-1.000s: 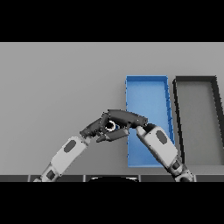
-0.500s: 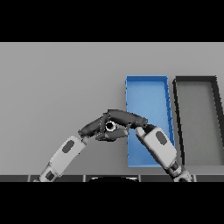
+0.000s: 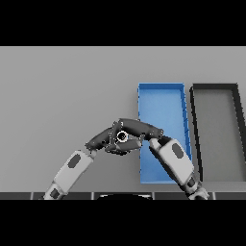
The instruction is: Pick up the blue pipe and place it into the blue bin.
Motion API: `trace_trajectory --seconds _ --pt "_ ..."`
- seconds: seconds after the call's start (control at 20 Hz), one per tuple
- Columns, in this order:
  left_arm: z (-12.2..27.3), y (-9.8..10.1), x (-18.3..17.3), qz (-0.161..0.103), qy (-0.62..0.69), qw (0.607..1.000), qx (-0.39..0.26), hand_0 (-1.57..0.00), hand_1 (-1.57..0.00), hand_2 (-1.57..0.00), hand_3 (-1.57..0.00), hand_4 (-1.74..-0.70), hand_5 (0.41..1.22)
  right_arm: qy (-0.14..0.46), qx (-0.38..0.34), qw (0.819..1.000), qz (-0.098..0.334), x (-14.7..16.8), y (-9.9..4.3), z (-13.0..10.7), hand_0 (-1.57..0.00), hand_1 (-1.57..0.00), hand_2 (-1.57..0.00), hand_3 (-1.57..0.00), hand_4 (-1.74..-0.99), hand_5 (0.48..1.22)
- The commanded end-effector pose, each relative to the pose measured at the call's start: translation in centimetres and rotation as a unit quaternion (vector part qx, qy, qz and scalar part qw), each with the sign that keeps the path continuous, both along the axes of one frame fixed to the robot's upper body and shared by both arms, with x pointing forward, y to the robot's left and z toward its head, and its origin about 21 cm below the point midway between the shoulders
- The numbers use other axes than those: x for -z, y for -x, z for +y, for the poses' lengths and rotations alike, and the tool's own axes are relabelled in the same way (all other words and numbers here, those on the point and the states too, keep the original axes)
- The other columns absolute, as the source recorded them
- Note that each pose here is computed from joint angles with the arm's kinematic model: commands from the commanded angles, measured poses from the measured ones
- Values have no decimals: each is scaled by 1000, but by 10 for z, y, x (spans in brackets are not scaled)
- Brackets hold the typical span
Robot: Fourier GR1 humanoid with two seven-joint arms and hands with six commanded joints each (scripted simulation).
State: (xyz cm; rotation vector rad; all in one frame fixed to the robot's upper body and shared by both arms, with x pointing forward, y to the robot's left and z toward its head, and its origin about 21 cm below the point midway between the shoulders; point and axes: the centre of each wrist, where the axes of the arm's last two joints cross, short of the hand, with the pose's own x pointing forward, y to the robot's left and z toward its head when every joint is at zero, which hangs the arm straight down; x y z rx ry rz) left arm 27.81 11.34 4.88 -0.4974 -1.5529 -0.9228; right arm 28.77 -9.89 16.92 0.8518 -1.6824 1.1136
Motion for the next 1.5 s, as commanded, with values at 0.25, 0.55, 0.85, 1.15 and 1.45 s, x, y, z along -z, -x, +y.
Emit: trace_trajectory --seconds 0.25,0.55,0.85,1.15,1.45 --pt "0 3 2 1 -10 1000 5 -4 -3 -3 -1 -868 529 -68 -40 991 112 -34 -6 -2 -1571 -1571 -1571 -1571 -1494 1221" --pt "-3 6 2 6 -12 1000 9 0 0 0 1 -863 493 -95 -21 994 55 -104 -17 -8 -1571 -1571 -1571 -1571 -1494 1221" --pt "5 7 5 6 -19 1000 6 1 1 1 1 -856 484 -138 94 986 16 -145 -58 -35 -1571 -1571 -1571 -1571 -1498 1221" --pt "8 9 1 -6 -26 1000 -9 1 1 1 1 -827 467 -102 254 959 74 -119 -106 -95 -1571 -1571 -1571 -1571 -1499 1221" --pt "9 10 -2 -6 -30 999 -12 1 1 1 1 -828 463 -58 360 915 175 -49 -116 -139 -1571 -1571 -1571 -1571 -1499 1221"
